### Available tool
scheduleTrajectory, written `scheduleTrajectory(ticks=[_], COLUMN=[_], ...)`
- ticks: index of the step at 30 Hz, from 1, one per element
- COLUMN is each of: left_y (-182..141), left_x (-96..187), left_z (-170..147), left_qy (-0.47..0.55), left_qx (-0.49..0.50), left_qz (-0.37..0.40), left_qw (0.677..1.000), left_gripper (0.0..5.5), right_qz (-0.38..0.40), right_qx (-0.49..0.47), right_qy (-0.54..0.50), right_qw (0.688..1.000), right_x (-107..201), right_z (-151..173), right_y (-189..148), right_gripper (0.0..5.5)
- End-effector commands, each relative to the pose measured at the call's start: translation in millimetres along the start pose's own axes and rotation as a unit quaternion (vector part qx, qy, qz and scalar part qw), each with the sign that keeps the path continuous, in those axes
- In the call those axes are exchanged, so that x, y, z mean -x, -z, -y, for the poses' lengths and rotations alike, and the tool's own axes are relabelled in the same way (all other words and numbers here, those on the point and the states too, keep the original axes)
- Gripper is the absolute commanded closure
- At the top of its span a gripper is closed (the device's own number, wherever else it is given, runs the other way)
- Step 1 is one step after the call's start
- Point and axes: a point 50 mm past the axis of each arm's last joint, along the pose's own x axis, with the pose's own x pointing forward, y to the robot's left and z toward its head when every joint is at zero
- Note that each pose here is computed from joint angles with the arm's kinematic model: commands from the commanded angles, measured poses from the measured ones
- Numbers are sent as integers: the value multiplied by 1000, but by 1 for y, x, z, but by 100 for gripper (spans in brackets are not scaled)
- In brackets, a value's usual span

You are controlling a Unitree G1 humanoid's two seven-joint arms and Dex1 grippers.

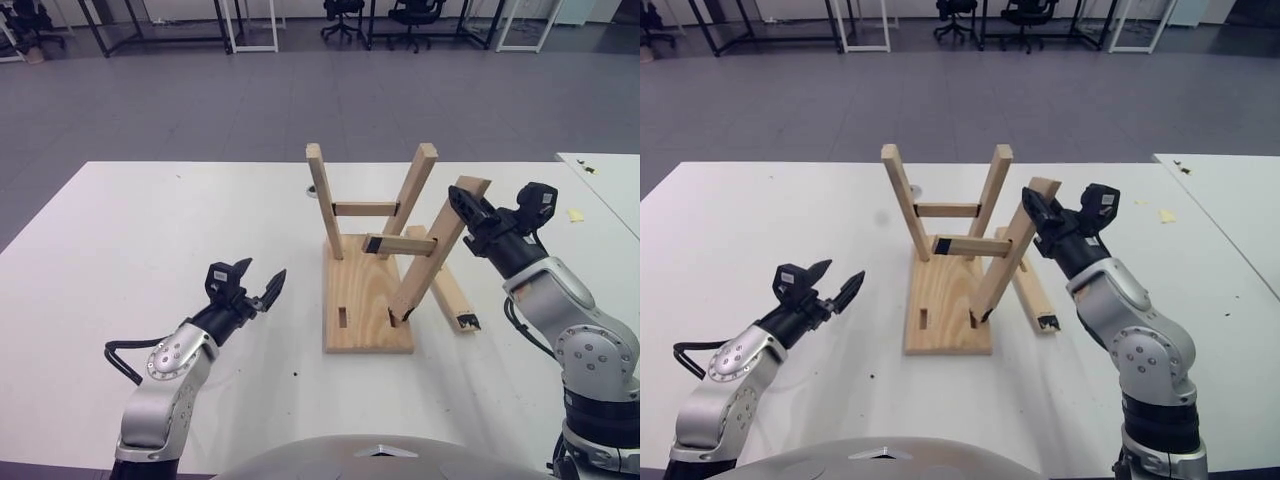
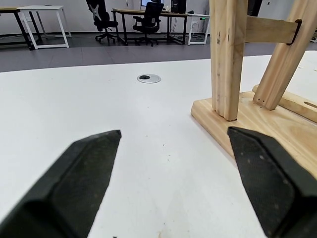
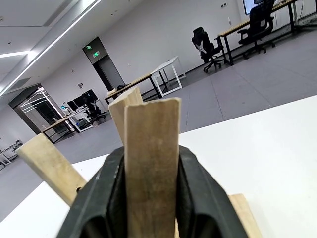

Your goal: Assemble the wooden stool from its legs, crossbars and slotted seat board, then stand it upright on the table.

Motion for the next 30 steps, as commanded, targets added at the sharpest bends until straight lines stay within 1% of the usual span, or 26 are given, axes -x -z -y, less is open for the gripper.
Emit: scheduleTrajectory(ticks=[1,5,8,12,15,17,19,24,27,30], left_y=[-2,-1,0,2,3,3,2,3,3,2], left_x=[-1,-3,-2,2,0,-2,0,3,4,2], left_z=[-1,6,6,8,12,13,12,12,13,14], left_qy=[-2,1,-4,-18,-15,-12,-19,-22,-25,-20], left_qx=[-7,0,1,3,6,6,3,-11,-12,-14], left_qz=[2,4,5,7,8,9,9,1,1,1], left_qw=[1000,1000,1000,1000,1000,1000,1000,1000,1000,1000], left_gripper=[154,154,154,154,154,154,154,154,154,154], right_qz=[17,1,-2,1,7,10,3,-11,13,31], right_qx=[34,20,21,17,-21,-30,-20,8,1,41], right_qy=[20,-9,-5,20,45,57,75,129,123,67], right_qw=[999,1000,1000,1000,999,998,997,992,992,996], right_x=[2,13,25,43,47,49,53,75,73,61], right_z=[9,1,2,1,-2,-2,1,1,-3,-18], right_y=[-9,-2,-4,-3,3,4,6,12,8,4], right_gripper=[445,445,446,446,446,446,446,446,446,446])
